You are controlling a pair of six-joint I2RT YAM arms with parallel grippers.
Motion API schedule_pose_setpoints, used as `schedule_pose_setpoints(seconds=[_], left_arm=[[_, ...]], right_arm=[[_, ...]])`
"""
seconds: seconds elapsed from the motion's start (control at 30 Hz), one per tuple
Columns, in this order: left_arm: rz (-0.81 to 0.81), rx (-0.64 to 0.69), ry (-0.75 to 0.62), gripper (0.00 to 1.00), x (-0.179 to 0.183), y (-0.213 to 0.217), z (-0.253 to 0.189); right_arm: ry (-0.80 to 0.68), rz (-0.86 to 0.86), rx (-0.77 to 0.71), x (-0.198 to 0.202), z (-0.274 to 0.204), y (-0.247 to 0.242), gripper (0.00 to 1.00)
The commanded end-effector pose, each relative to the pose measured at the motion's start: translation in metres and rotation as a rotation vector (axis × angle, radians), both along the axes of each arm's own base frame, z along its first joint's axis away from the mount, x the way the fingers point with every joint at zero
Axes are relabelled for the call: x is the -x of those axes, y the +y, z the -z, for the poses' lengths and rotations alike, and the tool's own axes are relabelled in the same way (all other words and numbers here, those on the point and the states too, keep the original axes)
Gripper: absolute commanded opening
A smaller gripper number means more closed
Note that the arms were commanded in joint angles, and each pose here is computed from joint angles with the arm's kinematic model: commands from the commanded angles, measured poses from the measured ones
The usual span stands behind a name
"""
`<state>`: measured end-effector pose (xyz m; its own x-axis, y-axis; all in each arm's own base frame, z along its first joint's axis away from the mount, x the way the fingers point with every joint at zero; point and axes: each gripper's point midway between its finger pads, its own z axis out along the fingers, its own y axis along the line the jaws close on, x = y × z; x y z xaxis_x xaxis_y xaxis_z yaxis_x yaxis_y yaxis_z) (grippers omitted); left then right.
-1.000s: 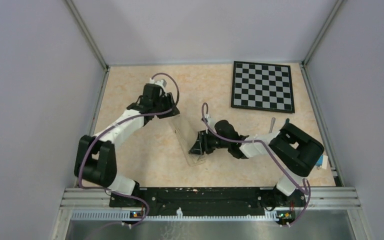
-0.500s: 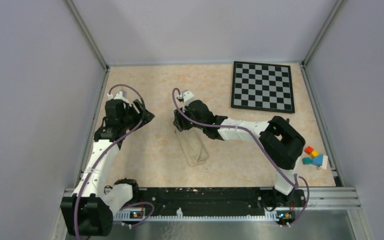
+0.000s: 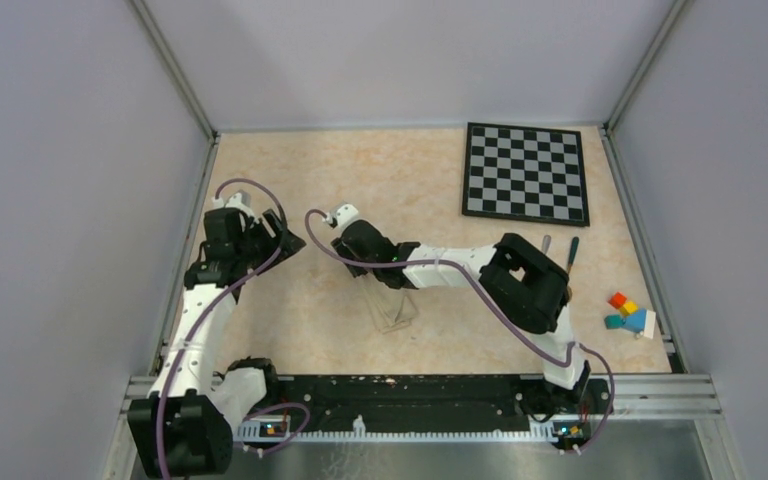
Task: Fold the napkin into a case and place the utensils inside
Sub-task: Pick up the top corner of the smaller rectangle folded napkin from the center of the board.
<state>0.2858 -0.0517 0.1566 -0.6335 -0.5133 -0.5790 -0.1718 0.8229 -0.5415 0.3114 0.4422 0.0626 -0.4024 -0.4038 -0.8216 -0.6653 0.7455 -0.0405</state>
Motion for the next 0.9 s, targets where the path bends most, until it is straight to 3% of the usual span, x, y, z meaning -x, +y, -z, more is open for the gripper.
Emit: schedule_pose_setpoints(seconds=[0.0,0.87], left_arm=[[0.036,0.003,-0.045,0.73,0.001,-0.003,-0.007],[0.047,0.011,-0.038,0.76,0.008,-0.005,0.000]], right_arm=[[-0.095,0.013,0.026,-0.009,-0.020,0.013,0.42],[-0.156,0.063,0.095,-0.018,-0.011,0.019,0.29]])
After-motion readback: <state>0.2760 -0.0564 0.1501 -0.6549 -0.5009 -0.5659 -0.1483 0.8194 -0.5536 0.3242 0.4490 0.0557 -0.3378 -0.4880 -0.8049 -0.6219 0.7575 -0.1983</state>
